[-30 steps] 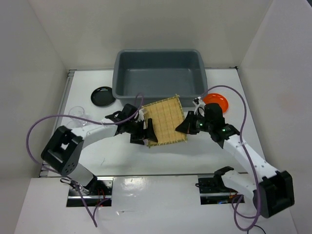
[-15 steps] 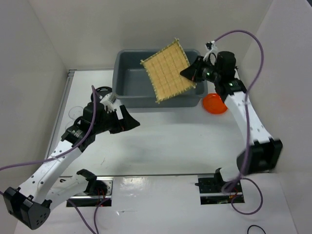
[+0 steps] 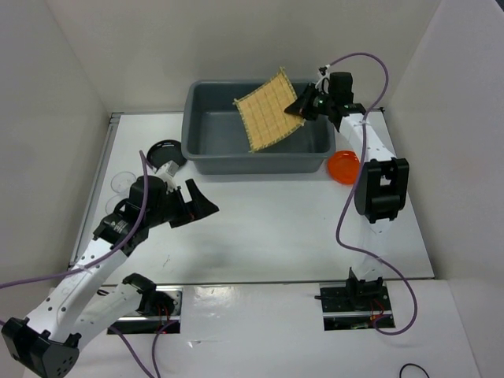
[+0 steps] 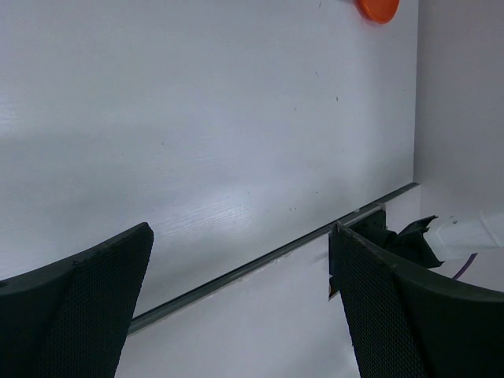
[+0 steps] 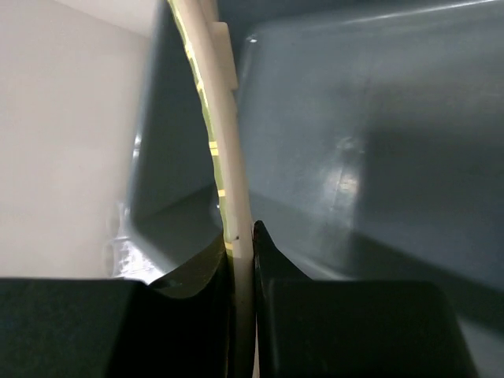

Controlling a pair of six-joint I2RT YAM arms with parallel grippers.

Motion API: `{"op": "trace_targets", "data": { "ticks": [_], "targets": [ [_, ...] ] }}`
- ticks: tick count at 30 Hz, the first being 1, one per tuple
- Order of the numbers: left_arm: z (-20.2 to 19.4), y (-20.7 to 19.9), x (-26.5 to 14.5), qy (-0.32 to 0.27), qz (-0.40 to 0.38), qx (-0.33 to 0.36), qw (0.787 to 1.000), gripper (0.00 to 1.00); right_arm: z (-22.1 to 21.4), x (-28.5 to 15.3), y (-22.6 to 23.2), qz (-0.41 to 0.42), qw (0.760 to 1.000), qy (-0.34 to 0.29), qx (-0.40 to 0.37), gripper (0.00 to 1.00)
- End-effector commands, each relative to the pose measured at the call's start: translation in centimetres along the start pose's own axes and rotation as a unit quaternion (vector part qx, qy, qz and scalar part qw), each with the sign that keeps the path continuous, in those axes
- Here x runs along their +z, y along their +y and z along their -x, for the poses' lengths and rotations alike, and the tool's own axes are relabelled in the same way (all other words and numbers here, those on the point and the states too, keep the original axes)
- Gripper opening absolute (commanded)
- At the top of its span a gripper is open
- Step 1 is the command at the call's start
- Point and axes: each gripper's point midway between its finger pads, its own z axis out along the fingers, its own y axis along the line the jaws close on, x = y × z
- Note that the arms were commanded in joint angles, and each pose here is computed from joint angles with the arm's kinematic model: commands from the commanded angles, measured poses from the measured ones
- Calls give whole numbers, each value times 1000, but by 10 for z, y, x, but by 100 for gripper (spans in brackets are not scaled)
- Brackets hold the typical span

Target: Place the mixed dishes into the plastic bin

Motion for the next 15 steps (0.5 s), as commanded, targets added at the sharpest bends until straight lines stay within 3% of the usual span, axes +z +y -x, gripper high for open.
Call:
{"op": "trace_targets", "data": {
  "ticks": [1,8,15],
  "targets": [
    [6,1,-2,-14,4,-18,1000,100,10,13,-7,-2,1000,-15,-19,0],
    [7,2,5,-9,9,-29,1000,100,8,28,-54,-43,999,-14,11,0],
    [0,14,11,-9,22,-55,998,100,8,28,-119,-193,980,-45,32,0]
  ]
}}
